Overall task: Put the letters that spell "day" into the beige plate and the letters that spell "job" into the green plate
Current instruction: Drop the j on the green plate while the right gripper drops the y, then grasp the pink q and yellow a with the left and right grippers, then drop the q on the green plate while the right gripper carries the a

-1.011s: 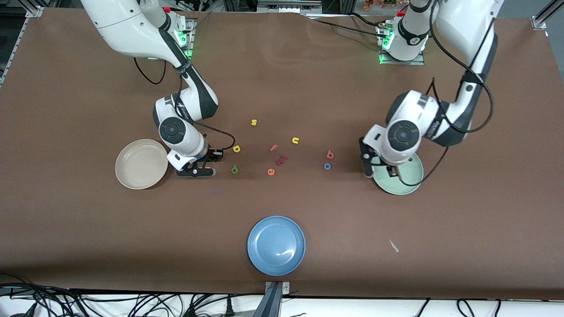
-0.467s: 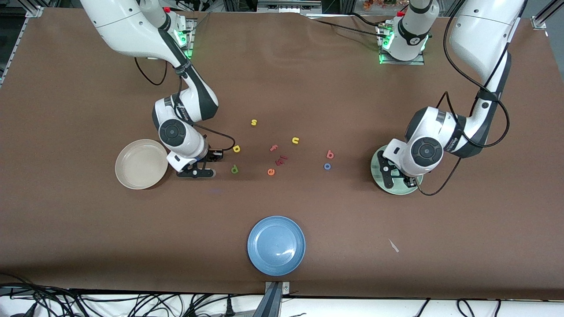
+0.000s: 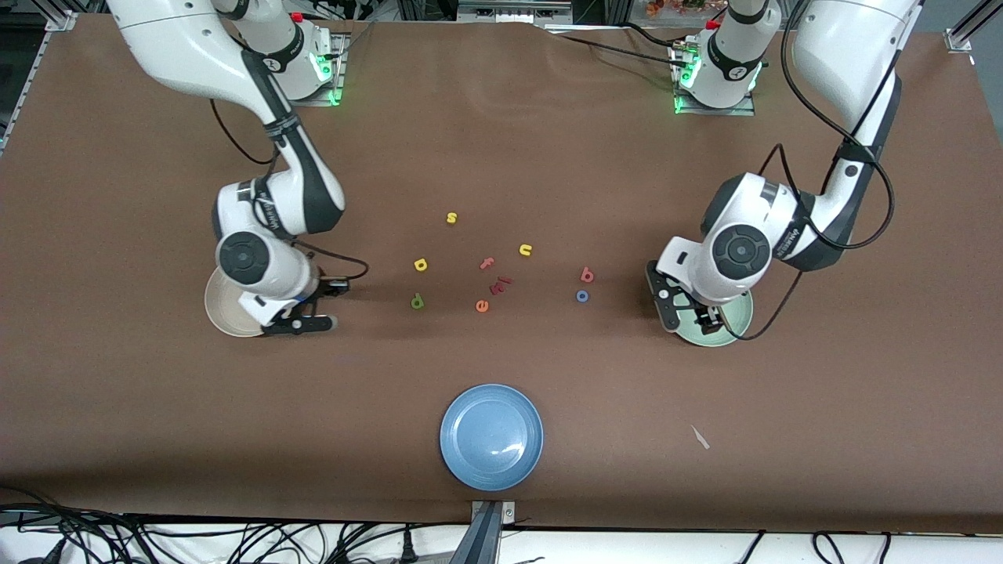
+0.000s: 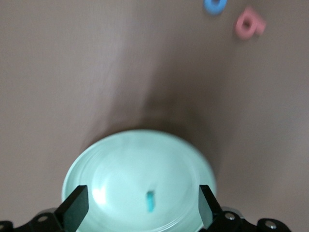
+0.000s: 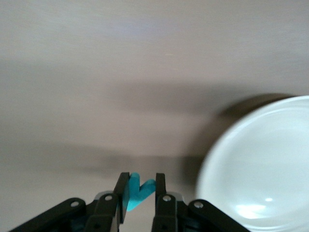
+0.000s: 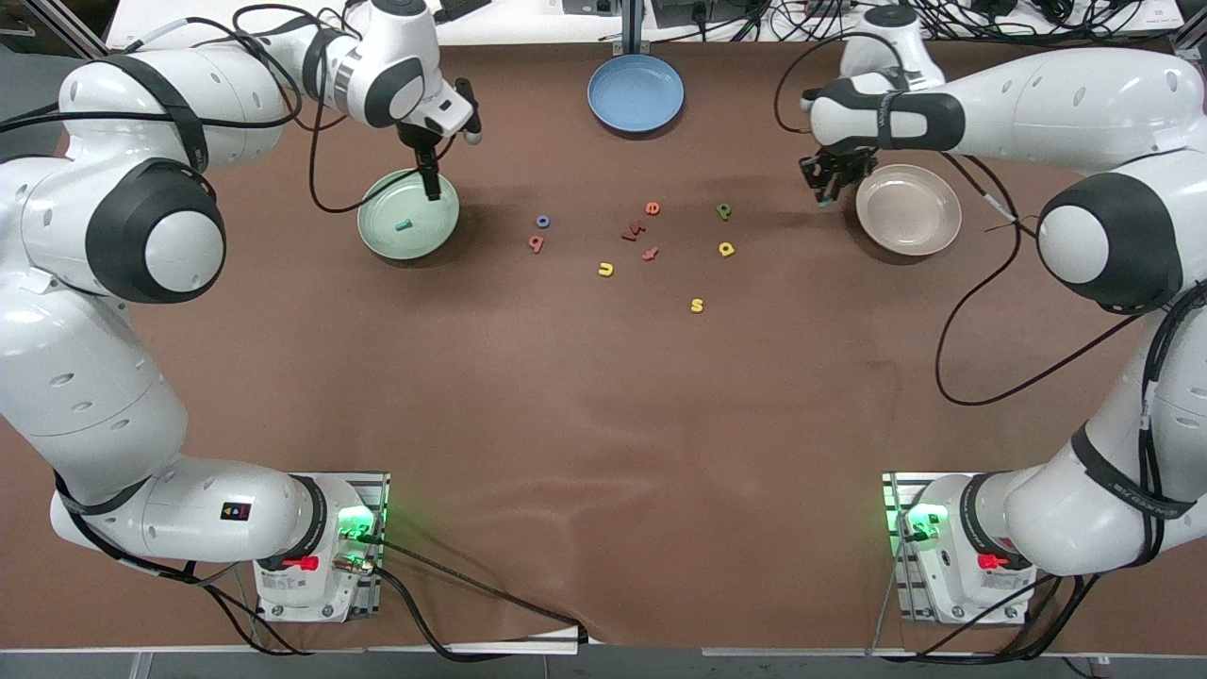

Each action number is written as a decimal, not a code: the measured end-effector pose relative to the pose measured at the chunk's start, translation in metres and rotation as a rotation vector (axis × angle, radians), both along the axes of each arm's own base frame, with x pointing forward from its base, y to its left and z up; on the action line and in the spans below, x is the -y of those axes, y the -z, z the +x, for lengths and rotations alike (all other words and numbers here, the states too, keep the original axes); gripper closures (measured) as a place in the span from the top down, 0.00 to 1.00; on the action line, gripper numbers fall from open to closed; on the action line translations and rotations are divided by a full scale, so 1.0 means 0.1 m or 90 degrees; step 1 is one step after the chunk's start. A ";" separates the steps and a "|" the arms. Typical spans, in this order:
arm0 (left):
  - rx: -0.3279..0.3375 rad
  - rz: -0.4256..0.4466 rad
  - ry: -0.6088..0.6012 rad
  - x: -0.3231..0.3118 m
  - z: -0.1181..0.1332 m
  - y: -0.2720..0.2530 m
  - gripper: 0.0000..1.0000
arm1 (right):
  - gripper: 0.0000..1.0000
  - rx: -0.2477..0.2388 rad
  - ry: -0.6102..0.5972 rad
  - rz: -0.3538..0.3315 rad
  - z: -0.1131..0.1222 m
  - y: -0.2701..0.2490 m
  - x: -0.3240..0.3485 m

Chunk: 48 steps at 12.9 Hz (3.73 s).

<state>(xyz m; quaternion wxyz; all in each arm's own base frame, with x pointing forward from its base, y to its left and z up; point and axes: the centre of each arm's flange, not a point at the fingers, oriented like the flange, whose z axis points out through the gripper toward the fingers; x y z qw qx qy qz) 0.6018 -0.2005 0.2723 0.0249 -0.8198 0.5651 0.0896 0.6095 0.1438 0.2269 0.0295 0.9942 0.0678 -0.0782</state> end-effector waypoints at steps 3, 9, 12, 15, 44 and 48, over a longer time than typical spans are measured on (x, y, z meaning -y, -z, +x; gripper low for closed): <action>0.015 0.005 -0.156 0.54 -0.22 -0.05 1.00 | 0.25 -0.014 -0.050 -0.008 -0.04 0.01 0.52; 0.022 0.024 -0.428 1.57 -0.82 0.44 1.00 | 0.53 -0.018 -0.073 0.018 -0.10 0.03 1.04; 0.017 0.015 -0.454 1.57 -0.80 0.76 0.85 | 0.85 -0.018 -0.033 0.043 -0.11 0.01 0.69; 0.035 0.020 -0.444 1.46 -0.73 0.86 0.64 | 1.00 -0.013 0.052 0.049 -0.19 0.00 0.07; -0.013 0.173 -0.282 -0.27 -0.18 0.30 0.26 | 0.39 0.055 0.221 0.047 -0.98 0.51 -1.89; -0.022 0.175 -0.281 -0.27 -0.20 0.38 0.30 | 0.31 0.059 0.232 0.049 -0.97 0.50 -1.90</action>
